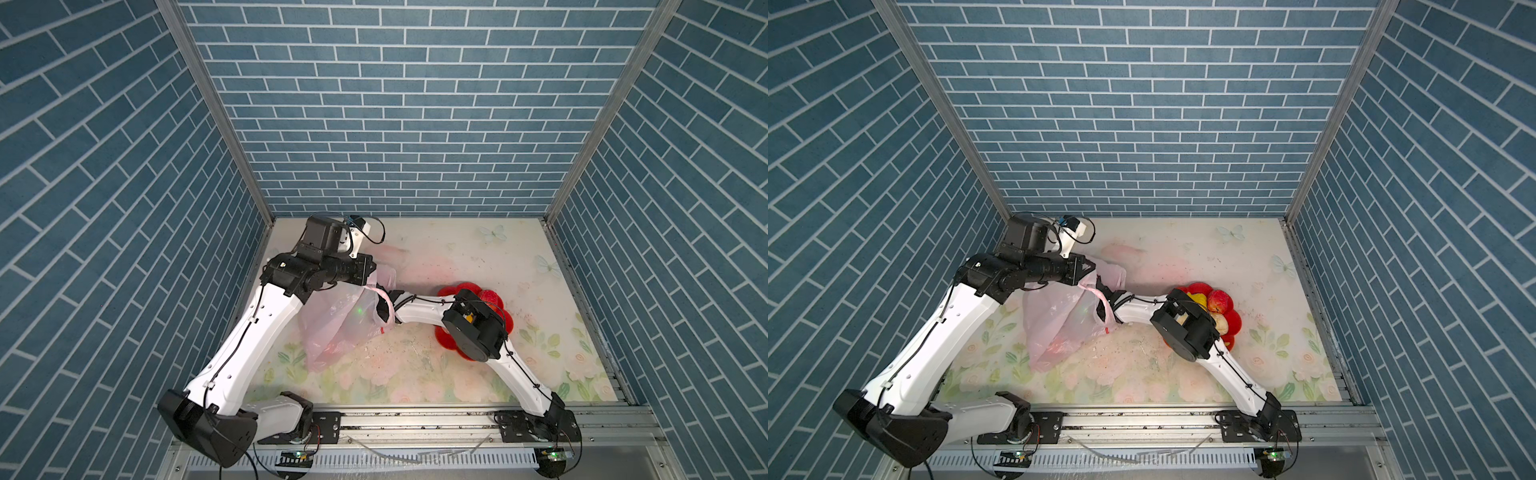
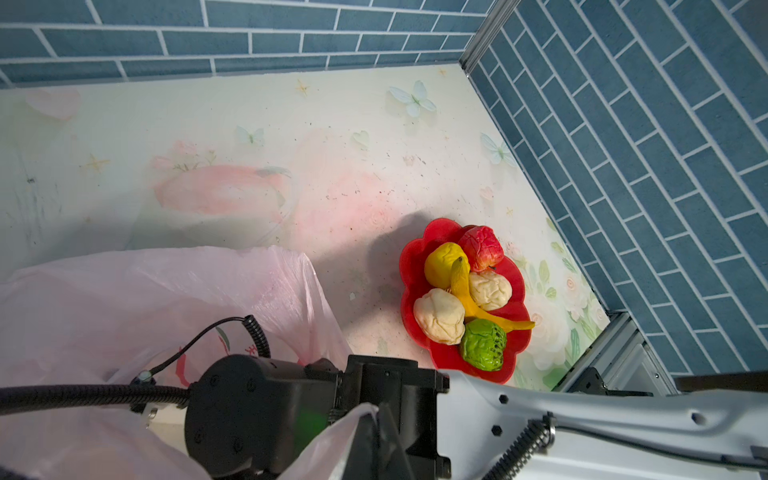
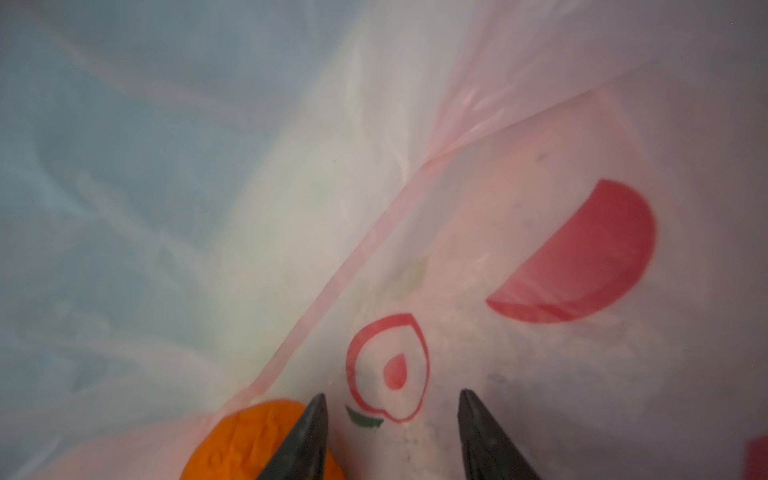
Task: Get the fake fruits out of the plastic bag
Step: 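Close the right gripper on the orange fruit inside the bag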
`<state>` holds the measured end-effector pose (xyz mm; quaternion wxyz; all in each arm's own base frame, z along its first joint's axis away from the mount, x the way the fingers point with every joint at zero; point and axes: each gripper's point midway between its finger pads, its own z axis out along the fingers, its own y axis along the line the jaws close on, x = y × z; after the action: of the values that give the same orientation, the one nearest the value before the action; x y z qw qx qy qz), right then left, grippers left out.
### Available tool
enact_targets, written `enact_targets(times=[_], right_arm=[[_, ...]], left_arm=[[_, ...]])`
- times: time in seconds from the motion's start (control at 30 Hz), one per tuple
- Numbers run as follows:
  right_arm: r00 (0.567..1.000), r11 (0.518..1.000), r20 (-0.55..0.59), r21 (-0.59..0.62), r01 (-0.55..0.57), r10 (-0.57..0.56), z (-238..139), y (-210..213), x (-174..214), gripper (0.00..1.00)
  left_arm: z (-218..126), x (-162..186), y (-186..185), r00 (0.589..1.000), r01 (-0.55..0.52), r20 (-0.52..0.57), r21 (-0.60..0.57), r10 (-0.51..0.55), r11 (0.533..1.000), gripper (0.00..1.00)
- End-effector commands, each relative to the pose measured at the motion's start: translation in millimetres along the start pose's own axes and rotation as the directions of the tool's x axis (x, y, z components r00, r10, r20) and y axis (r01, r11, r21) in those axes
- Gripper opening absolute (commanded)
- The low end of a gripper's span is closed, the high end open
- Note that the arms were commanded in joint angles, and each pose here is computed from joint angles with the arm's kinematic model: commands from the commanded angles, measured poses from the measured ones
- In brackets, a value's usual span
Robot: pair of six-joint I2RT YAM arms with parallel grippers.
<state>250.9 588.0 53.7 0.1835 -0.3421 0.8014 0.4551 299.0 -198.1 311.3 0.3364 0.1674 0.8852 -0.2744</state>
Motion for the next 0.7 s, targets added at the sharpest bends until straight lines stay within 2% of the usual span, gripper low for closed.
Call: enact_targets(times=[0.0, 0.07, 0.17, 0.23, 0.33, 0.43, 0.57, 0.67], right_arm=[[0.977, 0.977, 0.184, 0.16, -0.142, 0.112, -31.8, -29.2, -42.6, 0.48], [0.946, 0.945, 0.275, 0.225, -0.237, 0.172, -43.8, -49.4, -52.7, 0.48], [0.873, 0.876, 0.414, 0.281, -0.391, 0.257, -64.9, -79.3, -58.1, 0.44], [0.851, 0.844, 0.47, 0.336, -0.418, 0.234, -81.9, -85.2, -58.3, 0.42], [0.851, 0.815, 0.491, 0.407, -0.412, 0.185, -99.1, -90.5, -52.2, 0.43], [0.853, 0.818, 0.494, 0.414, -0.4, 0.167, -112.3, -82.3, -53.2, 0.43], [0.902, 0.845, 0.415, 0.434, -0.311, 0.118, -112.8, -62.1, -38.9, 0.44], [0.942, 0.884, 0.325, 0.412, -0.221, 0.084, -110.6, -41.1, -25.5, 0.5]], left_arm=[[0.7, -24.7, -6.8, 0.997, -0.061, 0.039, 0.023, 0.06, 0.998, 0.0], [4.4, -35.1, -10.6, 0.997, -0.068, 0.045, 0.045, 0.066, 0.997, 0.0], [8.6, -44.7, -16.2, 0.997, -0.071, 0.044, 0.077, 0.068, 0.994, 0.0], [12.0, -41.2, -13.9, 0.997, -0.07, 0.022, 0.072, 0.068, 0.995, 0.0], [12.5, -25.0, -2.6, 0.998, -0.06, -0.018, 0.029, 0.061, 0.998, 0.03], [7.6, -4.6, 13.4, 0.998, -0.03, -0.05, -0.029, 0.029, 0.999, 0.03], [-7.4, 31.4, 35.3, 0.995, 0.021, -0.093, -0.128, -0.033, 0.992, 0.04], [-21.0, 60.6, 45.4, 0.989, 0.062, -0.121, -0.179, -0.085, 0.982, 0.05]])
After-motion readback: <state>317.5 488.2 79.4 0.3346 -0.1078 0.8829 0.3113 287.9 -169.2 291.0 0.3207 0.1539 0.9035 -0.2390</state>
